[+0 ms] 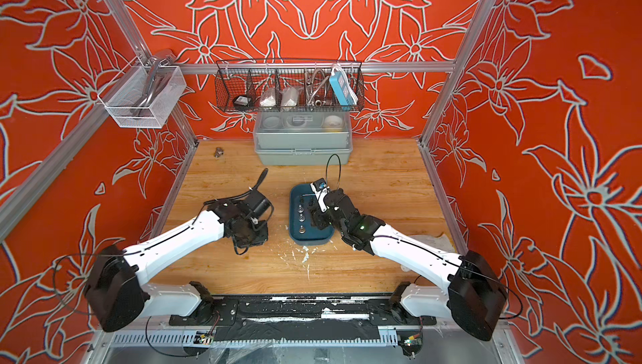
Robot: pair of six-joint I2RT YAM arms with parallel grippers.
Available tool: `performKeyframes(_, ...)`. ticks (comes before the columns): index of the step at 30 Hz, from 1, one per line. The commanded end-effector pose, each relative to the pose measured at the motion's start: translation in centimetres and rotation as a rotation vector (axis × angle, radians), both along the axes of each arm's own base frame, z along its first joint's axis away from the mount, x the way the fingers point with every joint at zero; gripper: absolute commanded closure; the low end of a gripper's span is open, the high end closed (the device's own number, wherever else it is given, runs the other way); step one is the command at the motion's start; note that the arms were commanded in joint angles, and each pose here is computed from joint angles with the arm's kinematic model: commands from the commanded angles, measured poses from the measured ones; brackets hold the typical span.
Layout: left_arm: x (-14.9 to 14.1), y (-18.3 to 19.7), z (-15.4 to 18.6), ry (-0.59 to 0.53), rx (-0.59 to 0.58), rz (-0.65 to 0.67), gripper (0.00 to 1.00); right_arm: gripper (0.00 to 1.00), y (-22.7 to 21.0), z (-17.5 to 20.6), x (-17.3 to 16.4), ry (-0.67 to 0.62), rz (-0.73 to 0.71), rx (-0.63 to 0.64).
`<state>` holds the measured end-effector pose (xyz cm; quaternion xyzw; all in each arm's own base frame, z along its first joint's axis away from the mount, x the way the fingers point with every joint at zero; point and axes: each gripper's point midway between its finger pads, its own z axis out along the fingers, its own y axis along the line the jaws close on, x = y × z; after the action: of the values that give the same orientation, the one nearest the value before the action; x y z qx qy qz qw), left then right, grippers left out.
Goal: Put the chess pieces into the storage box
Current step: Pick up the chess piece at the center of the board, then place the chess piece at the center of the board.
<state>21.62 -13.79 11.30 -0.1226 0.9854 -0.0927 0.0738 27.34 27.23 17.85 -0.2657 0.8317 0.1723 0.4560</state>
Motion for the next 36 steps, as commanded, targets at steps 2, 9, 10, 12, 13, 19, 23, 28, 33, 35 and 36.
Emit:
performKeyframes(2, -2.2, 2.3, 1.7, 0.189, 0.019, -0.115, 0.86, 0.38, -0.1, 0.4, -0.1, -0.028, 0.003, 0.005)
performKeyframes(9, -0.1, 3.2, 2.2, 0.321, 0.069, -0.217, 0.87, 0.37, -0.1, -0.3, 0.3, -0.029, -0.005, -0.019)
performKeyframes(10, 0.1, 3.1, 2.0, 0.332, 0.071, -0.234, 0.87, 0.38, -0.2, -0.3, 0.3, -0.030, -0.010, -0.020)
performKeyframes(12, 0.0, 3.2, 0.9, 0.408, 0.079, -0.262, 0.85, 0.38, -0.3, -0.1, 0.4, -0.038, -0.014, -0.015)
performKeyframes(13, -0.2, 3.2, 0.5, 0.456, 0.079, -0.285, 0.85, 0.38, -0.4, -0.1, 0.4, -0.044, -0.016, -0.014)
performKeyframes(19, 0.5, 3.5, -1.8, 0.602, 0.077, -0.330, 0.84, 0.38, -1.0, 0.0, 0.6, -0.076, -0.041, -0.014)
performKeyframes(23, 1.4, 3.2, -2.6, 0.661, 0.068, -0.354, 0.83, 0.38, -1.2, 0.3, 0.5, -0.090, -0.042, 0.001)
performKeyframes(28, 1.7, 2.7, -3.6, 0.760, 0.045, -0.355, 0.84, 0.38, -1.6, 0.7, 0.3, -0.115, -0.052, 0.017)
performKeyframes(33, 2.6, 3.3, -4.2, 0.733, 0.092, -0.356, 0.89, 0.38, -1.8, 1.1, 0.2, -0.129, -0.056, 0.030)
performKeyframes(35, 2.8, 3.1, -4.4, 0.704, 0.082, -0.347, 0.91, 0.37, -1.8, 1.0, 0.3, -0.128, -0.059, 0.030)
performKeyframes(36, 3.0, 2.9, -4.6, 0.693, 0.073, -0.346, 0.91, 0.38, -1.7, 0.9, 0.3, -0.125, -0.056, 0.029)
